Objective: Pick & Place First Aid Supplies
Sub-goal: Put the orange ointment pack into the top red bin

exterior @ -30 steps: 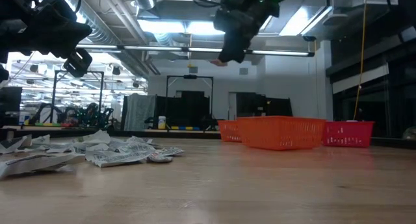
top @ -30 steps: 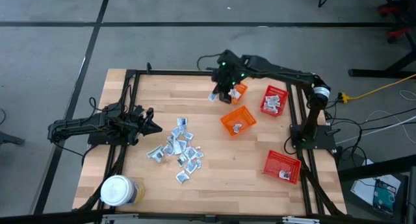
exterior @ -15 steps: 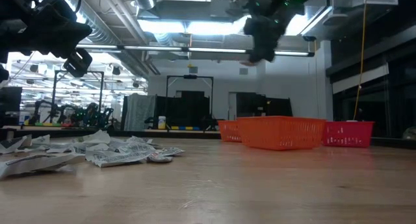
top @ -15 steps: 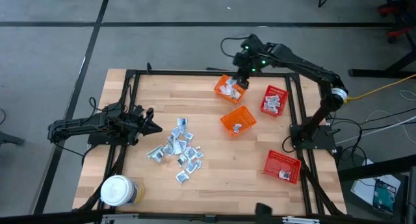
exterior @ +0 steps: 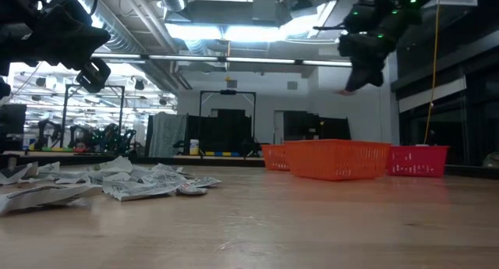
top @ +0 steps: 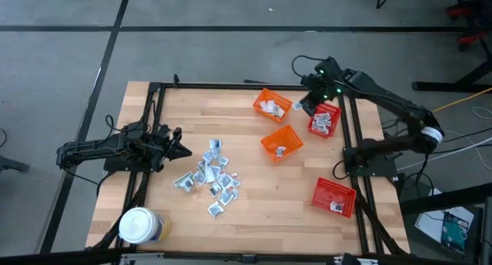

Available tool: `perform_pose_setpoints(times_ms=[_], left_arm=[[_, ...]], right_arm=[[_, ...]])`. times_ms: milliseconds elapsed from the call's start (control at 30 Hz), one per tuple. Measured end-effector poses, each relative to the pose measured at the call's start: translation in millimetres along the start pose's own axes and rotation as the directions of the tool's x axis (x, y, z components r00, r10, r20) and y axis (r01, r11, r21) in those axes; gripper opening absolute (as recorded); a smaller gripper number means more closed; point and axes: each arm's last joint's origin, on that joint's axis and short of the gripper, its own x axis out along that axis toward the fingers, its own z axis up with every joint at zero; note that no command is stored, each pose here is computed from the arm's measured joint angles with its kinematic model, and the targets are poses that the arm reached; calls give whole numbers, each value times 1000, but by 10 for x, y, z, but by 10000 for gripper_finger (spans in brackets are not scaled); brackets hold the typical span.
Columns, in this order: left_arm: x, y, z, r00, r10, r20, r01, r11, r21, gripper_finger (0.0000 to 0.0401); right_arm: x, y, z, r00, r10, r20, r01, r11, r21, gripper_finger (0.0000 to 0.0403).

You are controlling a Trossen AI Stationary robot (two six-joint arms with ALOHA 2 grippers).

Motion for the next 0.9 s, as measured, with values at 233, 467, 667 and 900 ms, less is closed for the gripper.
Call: perform_pose_setpoints(times_ms=[233,467,667,900], left_arm=[[0,0,0,1000,0,0,0,1000,0,15],[0,0,0,1000,0,0,0,1000,0,16],[0,0,0,1000,0,-1,0,1000,0,15],[0,0,1,1000,0,0,0,1000,0,15]], right_arm=[[-118,-8,-431,1000,-31,-5,31,999,39,3],[-131,-28,-862,984,-103,-148,115,991,75,3],[-116,-50,-1035,972,-112,-205,132,988,86,3],[-136,-102,-1046,967,-150,-207,175,979,107,3]])
